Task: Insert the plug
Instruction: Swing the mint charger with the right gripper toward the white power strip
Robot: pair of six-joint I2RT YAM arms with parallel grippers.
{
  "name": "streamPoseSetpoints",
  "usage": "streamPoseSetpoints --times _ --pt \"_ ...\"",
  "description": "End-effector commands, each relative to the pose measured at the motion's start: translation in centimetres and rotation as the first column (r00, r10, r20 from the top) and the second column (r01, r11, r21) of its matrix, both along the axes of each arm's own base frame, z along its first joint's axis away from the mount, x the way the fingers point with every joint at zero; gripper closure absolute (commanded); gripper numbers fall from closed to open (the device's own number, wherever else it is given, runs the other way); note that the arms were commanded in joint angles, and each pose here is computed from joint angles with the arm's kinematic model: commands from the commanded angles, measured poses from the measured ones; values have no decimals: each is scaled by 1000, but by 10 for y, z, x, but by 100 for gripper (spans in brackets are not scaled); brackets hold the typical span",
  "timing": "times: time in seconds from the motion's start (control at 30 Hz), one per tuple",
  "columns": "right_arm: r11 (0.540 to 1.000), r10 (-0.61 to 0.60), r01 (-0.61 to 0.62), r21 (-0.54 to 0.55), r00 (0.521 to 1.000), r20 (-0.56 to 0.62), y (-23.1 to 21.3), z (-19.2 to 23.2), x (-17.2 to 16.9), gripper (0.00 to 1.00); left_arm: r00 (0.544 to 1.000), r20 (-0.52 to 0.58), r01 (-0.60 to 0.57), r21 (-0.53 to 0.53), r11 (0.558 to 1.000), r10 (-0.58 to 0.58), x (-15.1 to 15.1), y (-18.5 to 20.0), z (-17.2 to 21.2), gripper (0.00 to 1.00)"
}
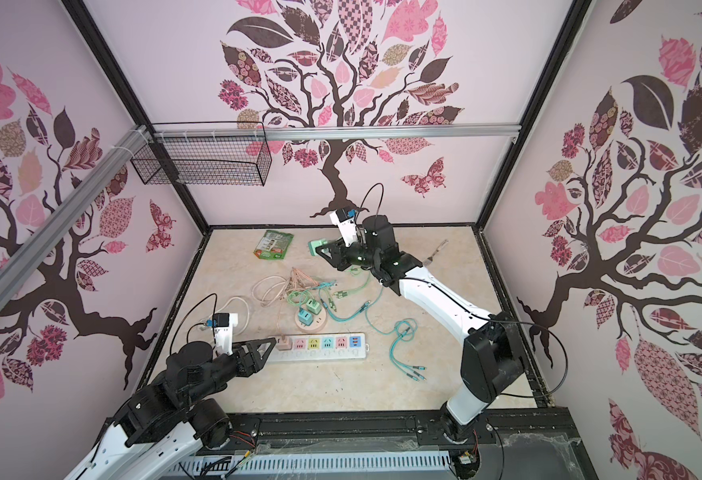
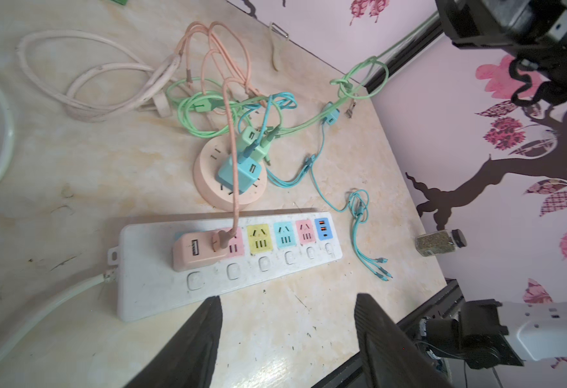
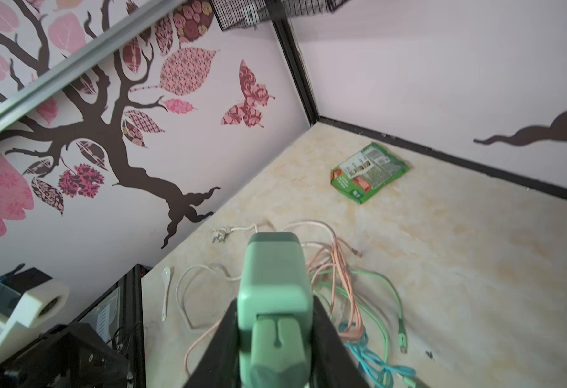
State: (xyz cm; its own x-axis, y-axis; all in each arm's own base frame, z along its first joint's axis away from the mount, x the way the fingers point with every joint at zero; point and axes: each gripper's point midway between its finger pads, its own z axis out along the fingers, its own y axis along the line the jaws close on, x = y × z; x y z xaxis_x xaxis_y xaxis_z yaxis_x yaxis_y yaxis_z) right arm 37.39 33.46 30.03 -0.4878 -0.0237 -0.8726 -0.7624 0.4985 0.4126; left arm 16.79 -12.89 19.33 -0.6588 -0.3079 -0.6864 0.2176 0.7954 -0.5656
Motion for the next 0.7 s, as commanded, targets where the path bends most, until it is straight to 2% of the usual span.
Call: streamPoseSetpoints --times 0.0,0.17,0.47,0.67 --pt "999 45 -46 30 998 36 -3 16 -18 84 995 10 -97 25 995 97 5 18 8 34" --pt "991 131 -130 -34 991 27 -3 -3 -50 83 968 -26 -246 118 962 251 14 43 -12 34" --pt "951 275 -277 -138 961 -34 10 -39 -95 81 959 -71 -257 180 950 273 22 39 -44 34" --pt "918 346 -355 -175 935 -80 19 -57 -115 81 954 -93 -267 160 950 284 23 38 -57 34"
